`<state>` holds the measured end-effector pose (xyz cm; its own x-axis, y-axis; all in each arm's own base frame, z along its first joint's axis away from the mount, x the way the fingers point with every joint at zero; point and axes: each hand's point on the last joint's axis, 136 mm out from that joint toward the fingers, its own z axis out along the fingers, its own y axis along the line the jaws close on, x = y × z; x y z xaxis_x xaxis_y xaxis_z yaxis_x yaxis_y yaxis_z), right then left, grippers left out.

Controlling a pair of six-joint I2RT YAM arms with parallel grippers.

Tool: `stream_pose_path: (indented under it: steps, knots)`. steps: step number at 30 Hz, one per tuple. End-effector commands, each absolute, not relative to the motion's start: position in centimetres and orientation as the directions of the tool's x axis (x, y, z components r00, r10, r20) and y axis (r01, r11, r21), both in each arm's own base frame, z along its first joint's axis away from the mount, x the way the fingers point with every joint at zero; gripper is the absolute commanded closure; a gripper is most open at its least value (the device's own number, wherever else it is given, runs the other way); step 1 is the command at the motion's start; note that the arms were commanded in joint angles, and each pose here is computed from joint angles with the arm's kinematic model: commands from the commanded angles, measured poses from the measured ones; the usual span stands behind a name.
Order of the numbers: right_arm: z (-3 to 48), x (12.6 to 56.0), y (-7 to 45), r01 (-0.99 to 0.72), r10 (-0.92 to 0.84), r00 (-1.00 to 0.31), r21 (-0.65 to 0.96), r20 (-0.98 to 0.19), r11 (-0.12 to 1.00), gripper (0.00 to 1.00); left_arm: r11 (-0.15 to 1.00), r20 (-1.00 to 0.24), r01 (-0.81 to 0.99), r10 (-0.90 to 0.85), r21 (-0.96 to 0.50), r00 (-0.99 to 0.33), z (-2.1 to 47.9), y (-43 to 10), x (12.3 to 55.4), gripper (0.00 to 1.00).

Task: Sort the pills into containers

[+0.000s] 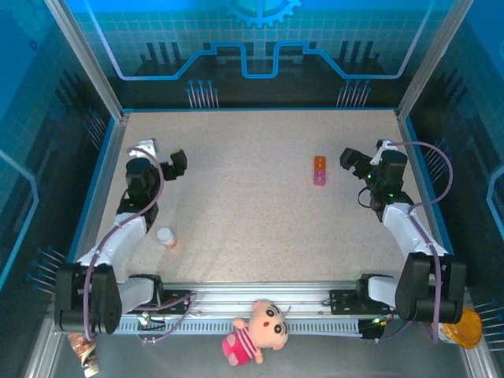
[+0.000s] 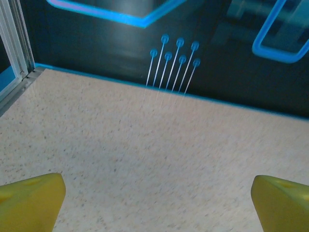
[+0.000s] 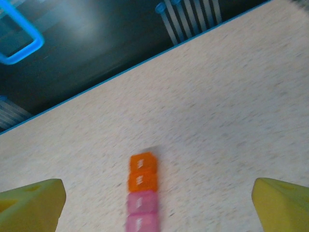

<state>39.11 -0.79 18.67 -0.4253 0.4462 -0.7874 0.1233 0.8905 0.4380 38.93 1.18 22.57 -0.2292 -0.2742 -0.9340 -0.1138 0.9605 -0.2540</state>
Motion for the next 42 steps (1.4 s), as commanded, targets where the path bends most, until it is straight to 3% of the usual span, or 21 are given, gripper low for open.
stream_pose_path:
  steps: [1, 9, 21, 28, 42]
  knots:
    - [18.7, 37.6, 3.4, 0.028, 0.435, -0.563, 0.510, -0.702, 0.860, 0.00, 0.913, -0.867, -0.153, -0.407, -0.377, -0.289, 23.6, 0.8, 37.6, 0.01]
    - [16.7, 35.0, 8.9, -0.014, 0.239, -0.729, 0.363, -0.642, 0.932, 0.04, 0.867, -0.793, -0.022, -0.465, -0.498, -0.395, 25.3, -4.1, 35.9, 0.01]
    - [10.8, 42.1, 9.1, 0.182, 0.246, -0.846, 0.177, -0.473, 0.967, 0.20, 0.850, -0.742, 0.116, -0.372, -0.514, -0.558, 22.2, -12.4, 35.9, 0.01]
    - [7.6, 44.7, 8.8, 0.206, 0.225, -0.883, 0.090, -0.412, 0.974, 0.22, 0.844, -0.723, 0.123, -0.361, -0.522, -0.589, 20.8, -13.6, 36.6, 0.01]
    - [2.8, 44.3, 7.9, 0.232, 0.233, -0.922, 0.043, -0.310, 0.972, 0.29, 0.836, -0.695, 0.113, -0.362, -0.537, -0.621, 19.7, -14.1, 37.2, 0.01]
